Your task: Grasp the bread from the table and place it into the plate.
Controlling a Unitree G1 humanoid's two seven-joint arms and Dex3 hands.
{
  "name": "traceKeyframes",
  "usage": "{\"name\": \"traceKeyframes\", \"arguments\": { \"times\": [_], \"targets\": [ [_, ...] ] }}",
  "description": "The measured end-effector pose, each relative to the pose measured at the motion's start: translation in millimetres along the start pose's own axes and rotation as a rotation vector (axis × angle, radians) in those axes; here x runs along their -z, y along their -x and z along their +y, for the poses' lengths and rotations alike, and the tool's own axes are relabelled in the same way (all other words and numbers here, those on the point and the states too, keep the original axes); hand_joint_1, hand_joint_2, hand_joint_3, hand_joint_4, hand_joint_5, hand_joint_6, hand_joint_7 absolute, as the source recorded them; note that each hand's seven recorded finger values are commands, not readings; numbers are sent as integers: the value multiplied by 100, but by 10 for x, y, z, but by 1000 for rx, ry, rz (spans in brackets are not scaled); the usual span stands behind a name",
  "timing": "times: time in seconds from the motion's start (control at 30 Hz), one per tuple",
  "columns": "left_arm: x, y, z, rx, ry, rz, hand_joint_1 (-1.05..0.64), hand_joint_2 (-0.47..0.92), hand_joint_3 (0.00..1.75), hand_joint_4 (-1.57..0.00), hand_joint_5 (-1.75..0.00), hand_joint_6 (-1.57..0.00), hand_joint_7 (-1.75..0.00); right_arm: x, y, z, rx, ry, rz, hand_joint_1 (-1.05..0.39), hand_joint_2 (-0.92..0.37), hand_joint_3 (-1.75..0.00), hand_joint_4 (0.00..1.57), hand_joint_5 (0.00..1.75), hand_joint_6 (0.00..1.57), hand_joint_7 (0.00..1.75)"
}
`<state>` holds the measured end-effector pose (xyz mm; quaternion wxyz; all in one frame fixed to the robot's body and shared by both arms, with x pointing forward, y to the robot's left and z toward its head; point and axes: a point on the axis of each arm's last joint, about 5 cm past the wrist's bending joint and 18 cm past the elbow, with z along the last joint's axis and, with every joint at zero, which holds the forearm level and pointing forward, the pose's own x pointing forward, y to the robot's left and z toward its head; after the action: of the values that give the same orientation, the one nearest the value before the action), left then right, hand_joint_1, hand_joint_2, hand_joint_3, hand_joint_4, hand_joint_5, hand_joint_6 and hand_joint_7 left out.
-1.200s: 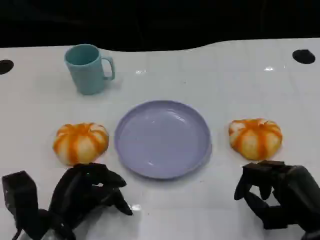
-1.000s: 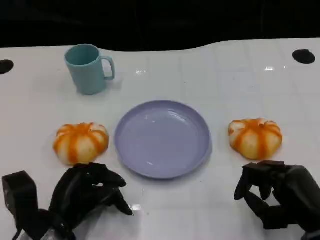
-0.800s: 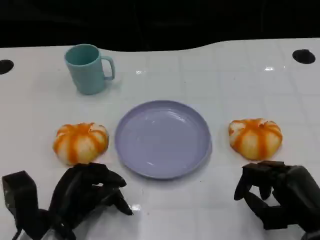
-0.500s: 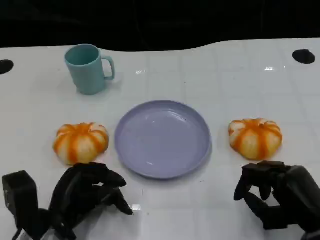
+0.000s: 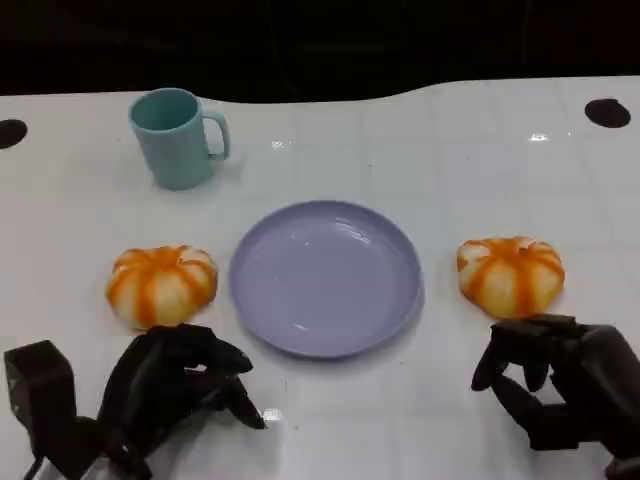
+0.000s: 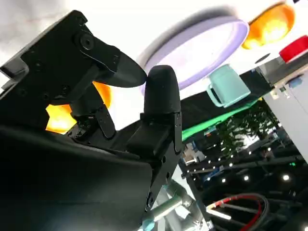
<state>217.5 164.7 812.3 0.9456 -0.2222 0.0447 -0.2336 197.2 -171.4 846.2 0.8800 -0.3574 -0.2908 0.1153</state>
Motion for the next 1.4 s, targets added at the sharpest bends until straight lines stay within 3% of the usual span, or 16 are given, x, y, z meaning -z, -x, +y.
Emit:
{"name": "traceKeyframes", "arguments": {
  "times": [0.07, 0.17, 0.43, 0.6, 0.8, 1.03, 1.27, 1.4],
  "targets": [
    [0, 2, 2, -1, 1, 0, -105, 72, 0, -157, -56, -157, -19, 3, -8, -22, 6, 6, -4, -13, -41, -113, 81, 162, 83, 110],
    [-2, 1, 3, -1, -3, -3, -105, 72, 0, -157, -57, -157, -19, 10, -22, -64, 23, 19, -11, -17, -52, -90, 83, 128, 89, 82],
    [-3, 3, 6, -3, -4, -6, -105, 72, 0, -157, -57, -157, -20, 3, -87, -141, 78, 59, -24, -27, -66, -56, 71, 92, 87, 38],
    [-4, 2, 5, -4, -5, -7, -105, 71, 0, -157, -58, -157, -20, -3, -143, -226, 100, 130, -26, -39, -89, -13, 53, 55, 74, 6],
    [-2, 5, 8, -5, -2, -7, -105, 72, 0, -157, -57, -157, -18, 23, -183, -324, 88, 267, 15, -47, -92, -6, 36, 37, 57, 0],
    [6, 15, 14, -9, -1, -8, -105, 72, 0, -157, -58, -157, -18, 9, -248, -427, 11, 398, 62, -54, -92, -4, 20, 27, 37, 0],
    [5, 14, 13, -8, -2, -7, -105, 72, 0, -157, -58, -157, -20, -2, -307, -442, -132, 452, 154, -61, -92, -2, 7, 22, 23, 0],
    [4, 15, 14, -9, -3, -8, -105, 73, 0, -157, -58, -157, -20, -14, -431, -472, -255, 495, 207, -64, -90, -1, 2, 22, 16, 0]
  ]
}}
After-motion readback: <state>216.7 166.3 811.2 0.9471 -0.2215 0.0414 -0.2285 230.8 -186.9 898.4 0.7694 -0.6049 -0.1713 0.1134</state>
